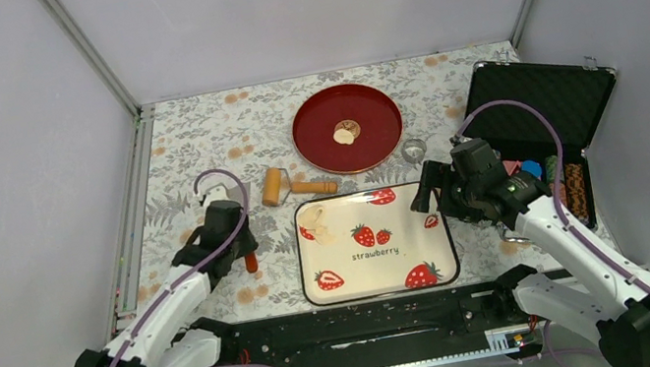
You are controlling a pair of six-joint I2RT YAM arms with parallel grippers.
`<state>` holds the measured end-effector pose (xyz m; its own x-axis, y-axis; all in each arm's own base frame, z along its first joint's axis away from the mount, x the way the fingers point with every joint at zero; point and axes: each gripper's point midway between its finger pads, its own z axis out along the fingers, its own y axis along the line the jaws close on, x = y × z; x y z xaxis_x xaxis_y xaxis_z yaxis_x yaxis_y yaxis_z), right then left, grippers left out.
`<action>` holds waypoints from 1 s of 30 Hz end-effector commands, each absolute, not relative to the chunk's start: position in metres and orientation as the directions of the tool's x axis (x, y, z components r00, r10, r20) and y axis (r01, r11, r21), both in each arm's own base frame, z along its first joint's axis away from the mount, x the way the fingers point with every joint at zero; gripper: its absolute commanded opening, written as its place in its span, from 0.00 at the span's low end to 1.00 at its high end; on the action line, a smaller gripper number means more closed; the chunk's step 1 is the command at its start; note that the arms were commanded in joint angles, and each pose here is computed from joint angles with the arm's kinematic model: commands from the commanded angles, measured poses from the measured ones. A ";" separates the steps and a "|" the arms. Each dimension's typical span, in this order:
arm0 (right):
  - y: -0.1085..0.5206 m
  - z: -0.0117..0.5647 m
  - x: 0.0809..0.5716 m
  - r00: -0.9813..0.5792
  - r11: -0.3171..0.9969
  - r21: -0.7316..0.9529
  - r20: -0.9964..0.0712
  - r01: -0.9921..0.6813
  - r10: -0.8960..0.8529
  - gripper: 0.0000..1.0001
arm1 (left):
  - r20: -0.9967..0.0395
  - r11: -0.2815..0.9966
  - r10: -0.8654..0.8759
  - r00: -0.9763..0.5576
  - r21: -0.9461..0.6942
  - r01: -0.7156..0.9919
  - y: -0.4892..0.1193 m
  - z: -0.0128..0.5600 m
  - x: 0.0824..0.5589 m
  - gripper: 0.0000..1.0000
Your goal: Roll out the dumpling wrappers from the dough
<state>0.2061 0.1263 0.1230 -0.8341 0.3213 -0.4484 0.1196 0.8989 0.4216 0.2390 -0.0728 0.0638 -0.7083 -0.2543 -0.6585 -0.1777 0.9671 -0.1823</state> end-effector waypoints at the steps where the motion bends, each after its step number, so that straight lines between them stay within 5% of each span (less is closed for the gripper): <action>1: 0.122 0.125 0.206 -0.835 0.912 0.398 -0.464 0.102 0.297 0.99 | -0.704 0.953 -0.302 -0.643 -0.211 -0.216 -0.075 0.073 0.265 0.00; 10: 0.123 0.123 0.206 -0.842 0.916 0.390 -0.460 0.093 0.281 0.99 | -0.661 0.954 -0.288 -0.693 -0.138 -0.264 -0.070 0.067 0.271 0.20; 16: 0.123 0.126 0.208 -0.840 0.920 0.385 -0.471 0.080 0.270 0.99 | -0.662 0.954 -0.292 -0.690 -0.153 -0.258 -0.069 0.070 0.272 0.81; 19: 0.122 0.126 0.208 -0.840 0.922 0.380 -0.472 0.079 0.267 0.99 | -0.677 0.955 -0.291 -0.676 -0.166 -0.245 -0.069 0.077 0.274 0.96; 30: 0.100 0.140 0.234 -0.773 0.963 0.258 -0.594 0.082 0.224 0.98 | -0.777 0.905 -0.408 -0.479 -0.411 -0.105 -0.071 0.138 0.292 0.99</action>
<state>0.2078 0.1151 0.1158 -0.8436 0.2554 -0.4724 0.0940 0.9363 0.3385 0.2732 -0.0643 0.0963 -0.6179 -0.3530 -0.7026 -0.2164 0.9354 -0.2796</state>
